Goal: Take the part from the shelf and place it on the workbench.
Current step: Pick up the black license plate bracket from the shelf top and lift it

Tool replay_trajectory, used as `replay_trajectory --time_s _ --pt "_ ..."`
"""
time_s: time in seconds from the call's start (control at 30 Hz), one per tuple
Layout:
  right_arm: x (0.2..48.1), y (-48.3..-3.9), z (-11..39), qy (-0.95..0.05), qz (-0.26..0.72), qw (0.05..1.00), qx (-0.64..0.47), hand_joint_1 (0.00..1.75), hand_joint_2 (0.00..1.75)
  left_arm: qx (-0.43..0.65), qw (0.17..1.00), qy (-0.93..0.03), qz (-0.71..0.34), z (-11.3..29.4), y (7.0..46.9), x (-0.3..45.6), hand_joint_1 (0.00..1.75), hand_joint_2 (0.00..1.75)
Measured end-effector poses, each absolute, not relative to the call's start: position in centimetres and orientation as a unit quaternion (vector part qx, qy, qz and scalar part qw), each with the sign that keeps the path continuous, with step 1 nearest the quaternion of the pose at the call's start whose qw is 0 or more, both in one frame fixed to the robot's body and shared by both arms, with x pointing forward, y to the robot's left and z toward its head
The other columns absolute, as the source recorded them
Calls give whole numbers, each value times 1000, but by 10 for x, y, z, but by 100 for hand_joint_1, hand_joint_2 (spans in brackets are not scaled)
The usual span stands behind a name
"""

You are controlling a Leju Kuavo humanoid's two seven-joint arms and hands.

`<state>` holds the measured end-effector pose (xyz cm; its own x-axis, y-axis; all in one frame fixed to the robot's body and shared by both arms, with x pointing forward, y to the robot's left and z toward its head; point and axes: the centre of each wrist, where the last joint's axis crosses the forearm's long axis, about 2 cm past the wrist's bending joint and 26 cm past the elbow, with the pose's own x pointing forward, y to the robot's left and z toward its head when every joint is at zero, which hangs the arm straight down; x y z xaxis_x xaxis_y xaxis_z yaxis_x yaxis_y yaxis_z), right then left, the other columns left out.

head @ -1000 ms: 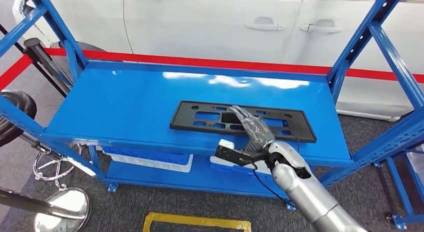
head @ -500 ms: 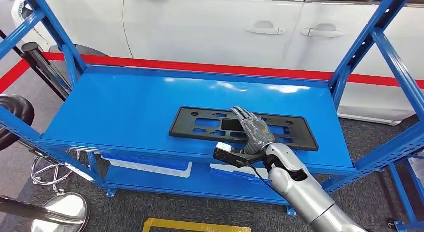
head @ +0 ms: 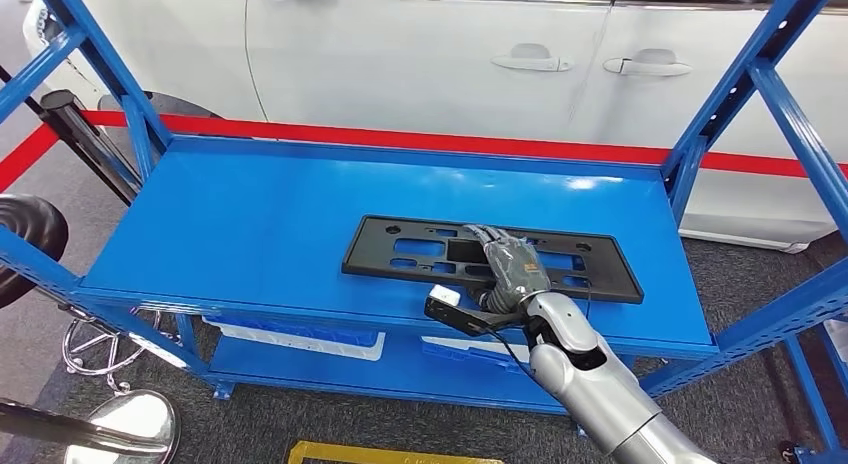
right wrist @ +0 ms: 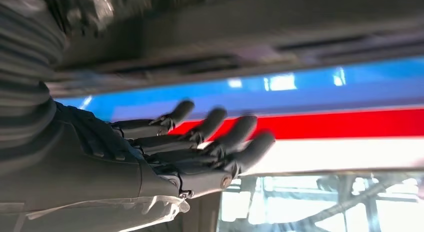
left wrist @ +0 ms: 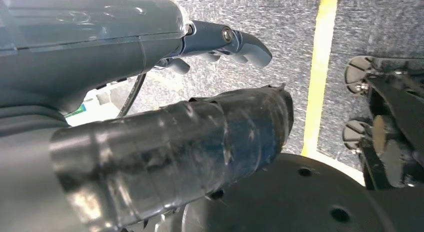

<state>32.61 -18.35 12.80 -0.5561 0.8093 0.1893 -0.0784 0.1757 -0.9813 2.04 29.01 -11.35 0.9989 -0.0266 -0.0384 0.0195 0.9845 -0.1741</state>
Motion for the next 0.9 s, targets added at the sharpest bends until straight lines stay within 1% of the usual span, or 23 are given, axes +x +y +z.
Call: replay_trajectory --time_s 0.73,0.87,0.9 --pt "320 -195 121 -651 589 382 -290 175 175 -81 997 9 -7 -114 290 18 0 0" --pt "318 -198 120 -647 592 383 -290 175 175 -84 996 4 4 -114 290 18 0 175" --pt "317 -199 119 -647 593 383 -289 175 175 -85 996 2 7 -114 290 17 0 175"
